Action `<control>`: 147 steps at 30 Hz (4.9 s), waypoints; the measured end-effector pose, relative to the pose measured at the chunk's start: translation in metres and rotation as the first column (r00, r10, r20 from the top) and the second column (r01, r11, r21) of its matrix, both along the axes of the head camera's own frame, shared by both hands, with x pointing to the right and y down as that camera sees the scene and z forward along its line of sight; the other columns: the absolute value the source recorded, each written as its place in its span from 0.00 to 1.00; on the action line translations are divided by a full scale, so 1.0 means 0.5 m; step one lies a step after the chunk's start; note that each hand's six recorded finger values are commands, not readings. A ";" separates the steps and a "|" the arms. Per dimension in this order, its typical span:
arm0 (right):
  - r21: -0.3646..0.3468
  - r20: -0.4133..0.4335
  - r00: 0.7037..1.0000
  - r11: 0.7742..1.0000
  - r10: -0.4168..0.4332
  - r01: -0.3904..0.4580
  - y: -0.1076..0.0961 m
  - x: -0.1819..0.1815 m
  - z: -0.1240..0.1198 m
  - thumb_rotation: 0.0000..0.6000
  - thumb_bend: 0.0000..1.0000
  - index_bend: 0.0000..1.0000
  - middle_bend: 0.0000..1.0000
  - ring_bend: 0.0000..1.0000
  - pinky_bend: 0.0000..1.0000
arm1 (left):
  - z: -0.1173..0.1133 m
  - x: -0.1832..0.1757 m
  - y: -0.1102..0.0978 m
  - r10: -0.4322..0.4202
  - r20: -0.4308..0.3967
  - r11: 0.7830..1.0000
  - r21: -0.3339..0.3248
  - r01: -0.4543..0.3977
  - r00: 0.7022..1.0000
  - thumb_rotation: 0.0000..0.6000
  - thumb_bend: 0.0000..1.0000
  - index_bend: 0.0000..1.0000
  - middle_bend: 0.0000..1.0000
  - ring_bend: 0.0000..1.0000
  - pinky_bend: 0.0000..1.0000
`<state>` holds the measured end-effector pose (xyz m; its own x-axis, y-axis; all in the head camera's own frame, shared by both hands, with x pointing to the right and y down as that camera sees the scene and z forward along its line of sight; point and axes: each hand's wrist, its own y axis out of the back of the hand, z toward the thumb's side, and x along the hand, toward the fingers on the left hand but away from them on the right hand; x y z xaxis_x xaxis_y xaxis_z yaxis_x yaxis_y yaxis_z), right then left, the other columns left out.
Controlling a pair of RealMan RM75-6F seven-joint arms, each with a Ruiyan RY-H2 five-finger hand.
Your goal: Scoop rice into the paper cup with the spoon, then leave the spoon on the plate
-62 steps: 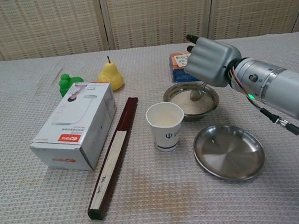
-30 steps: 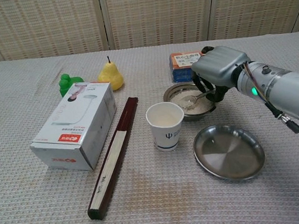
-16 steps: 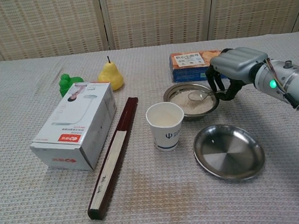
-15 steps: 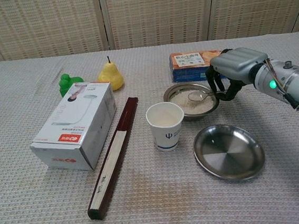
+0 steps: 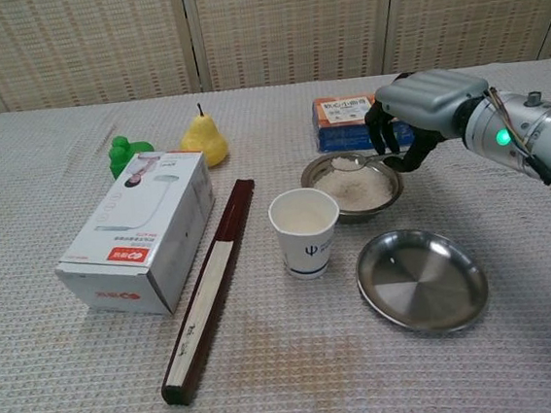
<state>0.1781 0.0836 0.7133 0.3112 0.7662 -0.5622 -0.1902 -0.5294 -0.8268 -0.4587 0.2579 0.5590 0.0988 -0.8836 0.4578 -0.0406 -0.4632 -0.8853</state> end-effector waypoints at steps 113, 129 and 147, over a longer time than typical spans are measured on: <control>-0.127 0.057 0.969 0.961 -0.240 0.246 0.245 0.065 -0.040 1.00 0.35 0.75 0.54 0.16 0.01 | -0.028 -0.009 0.010 -0.003 -0.024 1.000 0.022 0.004 1.000 1.00 0.43 0.00 0.00 0.00 0.12; -0.194 0.017 0.970 0.951 -0.243 0.241 0.250 0.066 -0.018 1.00 0.35 0.48 0.39 0.09 0.00 | -0.024 -0.011 0.009 -0.010 -0.020 1.000 0.010 0.010 1.000 1.00 0.43 0.00 0.00 0.00 0.12; -0.089 0.079 0.986 0.985 -0.144 0.151 0.214 0.095 -0.106 1.00 0.17 0.18 0.18 0.01 0.00 | -0.033 -0.014 0.010 -0.014 -0.025 0.999 0.028 0.015 1.000 1.00 0.43 0.00 0.00 0.00 0.12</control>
